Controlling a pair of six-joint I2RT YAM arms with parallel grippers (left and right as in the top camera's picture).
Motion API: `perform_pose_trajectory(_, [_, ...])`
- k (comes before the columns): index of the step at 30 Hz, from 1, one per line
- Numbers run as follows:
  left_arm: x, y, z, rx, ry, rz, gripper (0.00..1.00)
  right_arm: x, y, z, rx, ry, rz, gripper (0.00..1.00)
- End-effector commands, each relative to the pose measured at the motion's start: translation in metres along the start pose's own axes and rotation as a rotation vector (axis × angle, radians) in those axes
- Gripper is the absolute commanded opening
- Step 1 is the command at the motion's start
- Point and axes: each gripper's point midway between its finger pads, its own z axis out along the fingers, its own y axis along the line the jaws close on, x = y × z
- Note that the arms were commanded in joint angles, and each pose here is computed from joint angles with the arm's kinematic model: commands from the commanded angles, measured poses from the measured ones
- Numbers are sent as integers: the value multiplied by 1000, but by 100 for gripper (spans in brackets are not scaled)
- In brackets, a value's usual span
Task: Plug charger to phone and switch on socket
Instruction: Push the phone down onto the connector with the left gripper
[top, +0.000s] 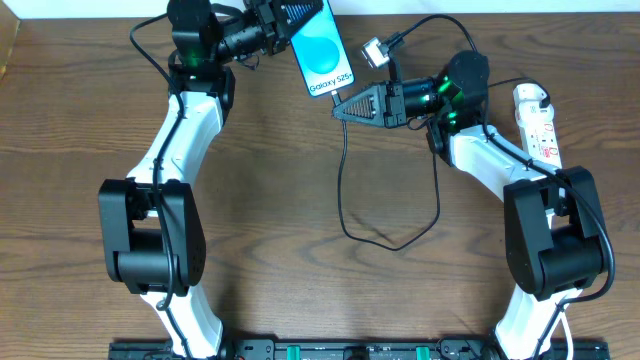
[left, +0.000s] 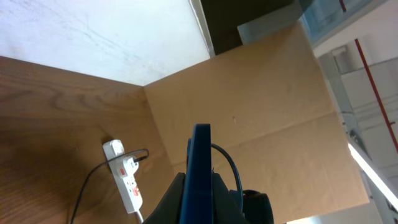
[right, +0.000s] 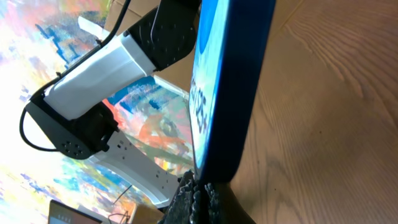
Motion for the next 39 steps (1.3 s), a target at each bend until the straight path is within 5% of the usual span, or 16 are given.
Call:
perform_pose_trajectory(1, [28, -30, 7, 66, 145, 74, 8, -22, -5, -2, 37, -112, -14, 1])
perform_pose_trajectory(30, [32, -31, 9, 71, 160, 74, 7, -41, -10, 4, 66, -231, 10, 2])
perform_pose_trajectory(33, [32, -31, 9, 71, 160, 73, 7, -40, -10, 4, 66, -230, 10, 33])
perform_pose_trajectory(34, [32, -31, 9, 71, 160, 73, 7, -40, -10, 4, 65, -228, 10, 73])
perform_pose_trajectory(35, [32, -31, 9, 71, 160, 73, 7, -40, -10, 4, 66, -228, 10, 94])
perform_pose_trajectory(39, [30, -30, 7, 69, 155, 74, 7, -38, -10, 4, 63, -217, 10, 99])
